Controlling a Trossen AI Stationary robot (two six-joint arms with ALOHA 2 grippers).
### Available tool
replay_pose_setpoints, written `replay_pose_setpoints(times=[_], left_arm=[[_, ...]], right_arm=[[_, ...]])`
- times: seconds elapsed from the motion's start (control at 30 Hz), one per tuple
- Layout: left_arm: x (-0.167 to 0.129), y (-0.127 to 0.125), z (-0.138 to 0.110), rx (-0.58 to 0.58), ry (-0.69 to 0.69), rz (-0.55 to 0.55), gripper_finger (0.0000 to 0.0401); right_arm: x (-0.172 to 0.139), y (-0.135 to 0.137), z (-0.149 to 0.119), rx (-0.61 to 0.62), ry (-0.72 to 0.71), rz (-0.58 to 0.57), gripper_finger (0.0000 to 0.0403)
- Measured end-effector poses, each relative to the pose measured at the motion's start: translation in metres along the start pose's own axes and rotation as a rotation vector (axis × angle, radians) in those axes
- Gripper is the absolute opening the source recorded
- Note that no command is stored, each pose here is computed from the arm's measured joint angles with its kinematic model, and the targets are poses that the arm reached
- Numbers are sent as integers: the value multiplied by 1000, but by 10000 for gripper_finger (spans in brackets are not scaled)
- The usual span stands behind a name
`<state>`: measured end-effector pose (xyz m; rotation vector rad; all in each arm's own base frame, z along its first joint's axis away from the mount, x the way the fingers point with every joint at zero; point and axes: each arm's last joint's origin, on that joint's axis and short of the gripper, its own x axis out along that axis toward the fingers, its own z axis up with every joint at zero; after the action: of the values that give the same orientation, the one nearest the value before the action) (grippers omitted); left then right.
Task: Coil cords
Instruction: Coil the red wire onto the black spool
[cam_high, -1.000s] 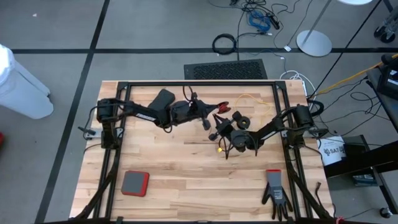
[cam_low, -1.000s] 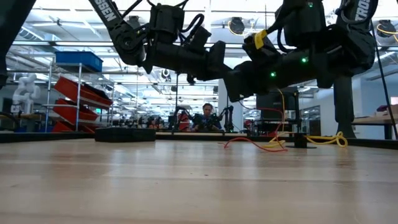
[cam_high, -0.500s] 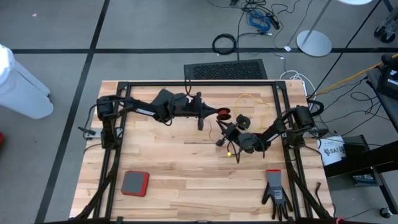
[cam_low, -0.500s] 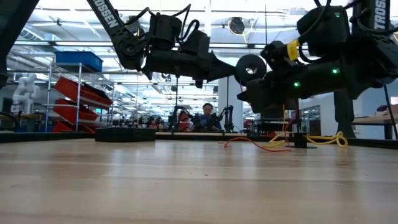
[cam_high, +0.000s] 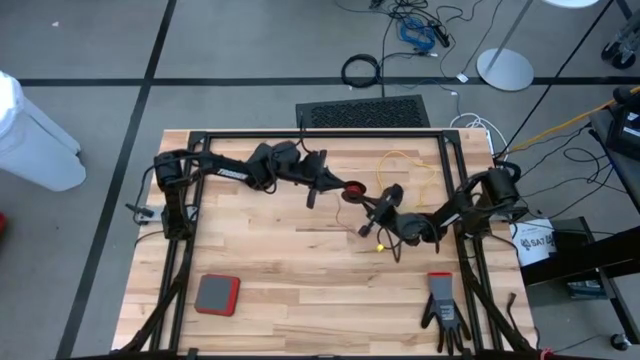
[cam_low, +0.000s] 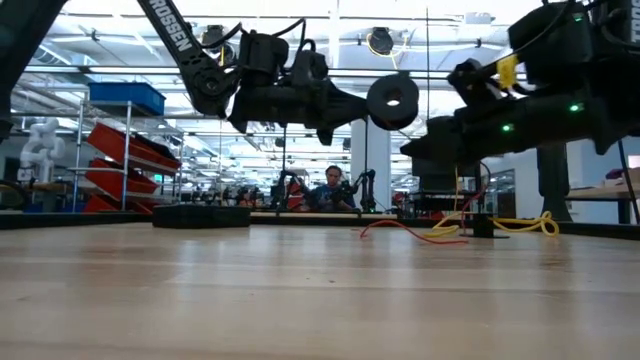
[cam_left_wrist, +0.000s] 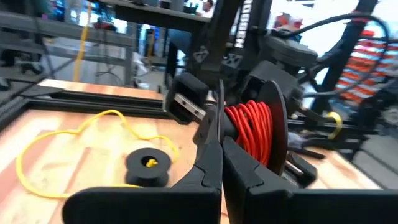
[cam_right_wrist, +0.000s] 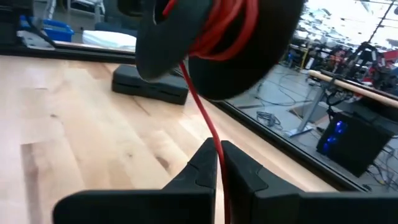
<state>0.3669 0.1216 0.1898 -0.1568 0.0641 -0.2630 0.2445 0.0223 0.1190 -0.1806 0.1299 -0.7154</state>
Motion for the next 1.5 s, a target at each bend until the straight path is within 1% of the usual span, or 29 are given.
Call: replay_pose_setpoints(times=[0.2,0.27,0.4,0.5,0.7,0.9,1.07,1.27,1.5], left_arm=[[-7,8,1,-24,11,-68,0],[-10,10,1,-26,13,-77,0],[-15,17,0,-41,28,-69,0],[-21,23,-1,-58,53,-82,0],[-31,30,-4,-85,100,-149,0],[-33,30,-4,-91,106,-220,0],[-33,29,-4,-89,107,-245,0],[-33,29,-4,-88,109,-246,0],[-34,29,-12,-87,158,-244,0]], right_arm=[[-12,-3,-3,15,13,41,9],[-14,-3,-4,20,22,64,9],[-18,0,-7,15,47,81,9],[-19,1,-7,16,49,90,9],[-23,4,-7,15,44,109,9],[-25,6,-6,30,40,153,9],[-25,7,-6,46,41,194,9],[-25,8,-6,46,40,200,9],[-25,9,-6,47,37,246,9]])
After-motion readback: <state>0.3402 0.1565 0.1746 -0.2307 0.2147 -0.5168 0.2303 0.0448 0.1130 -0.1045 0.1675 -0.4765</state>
